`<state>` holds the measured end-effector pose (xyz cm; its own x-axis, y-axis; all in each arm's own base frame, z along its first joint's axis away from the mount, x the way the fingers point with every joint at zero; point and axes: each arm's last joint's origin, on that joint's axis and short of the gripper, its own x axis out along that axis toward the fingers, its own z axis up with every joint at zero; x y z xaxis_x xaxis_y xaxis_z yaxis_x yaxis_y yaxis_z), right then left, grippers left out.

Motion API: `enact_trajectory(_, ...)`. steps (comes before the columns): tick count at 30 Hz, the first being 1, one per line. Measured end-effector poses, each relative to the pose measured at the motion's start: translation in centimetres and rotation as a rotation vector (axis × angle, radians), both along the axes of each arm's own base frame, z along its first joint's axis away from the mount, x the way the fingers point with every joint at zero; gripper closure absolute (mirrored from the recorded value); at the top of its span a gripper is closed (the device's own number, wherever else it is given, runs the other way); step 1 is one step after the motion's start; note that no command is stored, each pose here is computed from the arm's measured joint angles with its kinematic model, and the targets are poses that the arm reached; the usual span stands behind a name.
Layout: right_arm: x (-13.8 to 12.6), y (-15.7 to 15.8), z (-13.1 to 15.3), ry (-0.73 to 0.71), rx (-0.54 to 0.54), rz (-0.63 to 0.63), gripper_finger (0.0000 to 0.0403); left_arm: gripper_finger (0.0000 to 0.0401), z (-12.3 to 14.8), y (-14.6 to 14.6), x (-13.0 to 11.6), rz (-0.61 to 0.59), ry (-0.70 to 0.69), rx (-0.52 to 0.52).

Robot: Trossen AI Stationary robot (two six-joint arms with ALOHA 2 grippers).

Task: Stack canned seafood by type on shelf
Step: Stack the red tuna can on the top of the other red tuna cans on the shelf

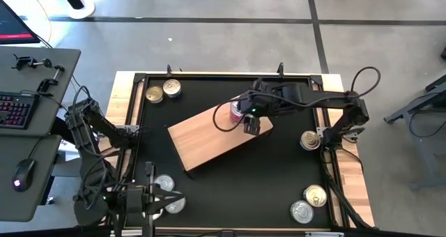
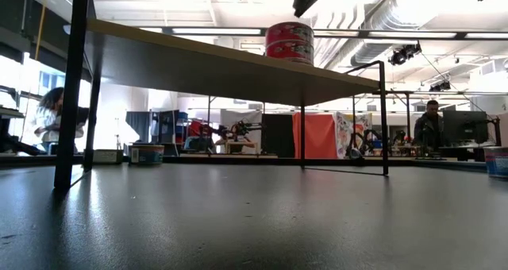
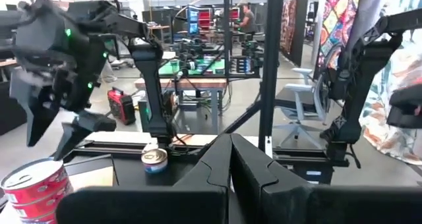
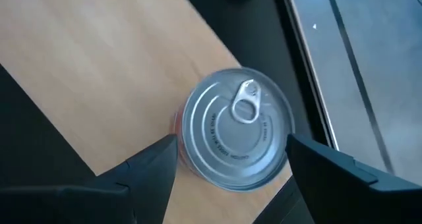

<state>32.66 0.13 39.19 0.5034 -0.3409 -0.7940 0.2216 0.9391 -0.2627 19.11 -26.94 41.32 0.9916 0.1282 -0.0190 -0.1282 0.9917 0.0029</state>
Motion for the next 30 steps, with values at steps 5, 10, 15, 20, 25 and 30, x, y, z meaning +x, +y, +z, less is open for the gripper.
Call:
enact_trajectory(5, -1.5, 0.2, 2.0, -0.126, 0.078, -0.041, 0.0128, 0.0401, -1.1, -0.1, 0.2, -0.102, 0.072, -0.047)
enact_trajectory(10, -2.5, 1.6, 3.6, -0.218, 0.258, 0.097, 0.0128, 0.0401, -4.5, -0.8, -0.2, -0.247, 0.333, -0.276)
enact_trajectory(15, -3.1, 4.8, 3.3, -0.193, 0.320, 0.237, 0.0128, 0.0401, -8.7, -4.2, -1.4, -0.209, 0.477, -0.442)
enact_trajectory(20, -3.1, 8.6, -1.9, -0.069, 0.372, 0.267, 0.0128, 0.0401, -15.0, -7.0, -0.9, -0.071, 0.663, -0.602)
enact_trajectory(25, -3.7, 10.8, -8.3, -0.049, 0.495, 0.161, 0.0128, 0.0401, -19.3, -6.3, 1.1, 0.136, 0.861, -0.683)
enact_trajectory(30, -5.1, 12.7, -11.6, -0.153, 0.649, 0.109, 0.0128, 0.0401, -20.9, -4.3, 2.4, 0.287, 1.024, -0.641)
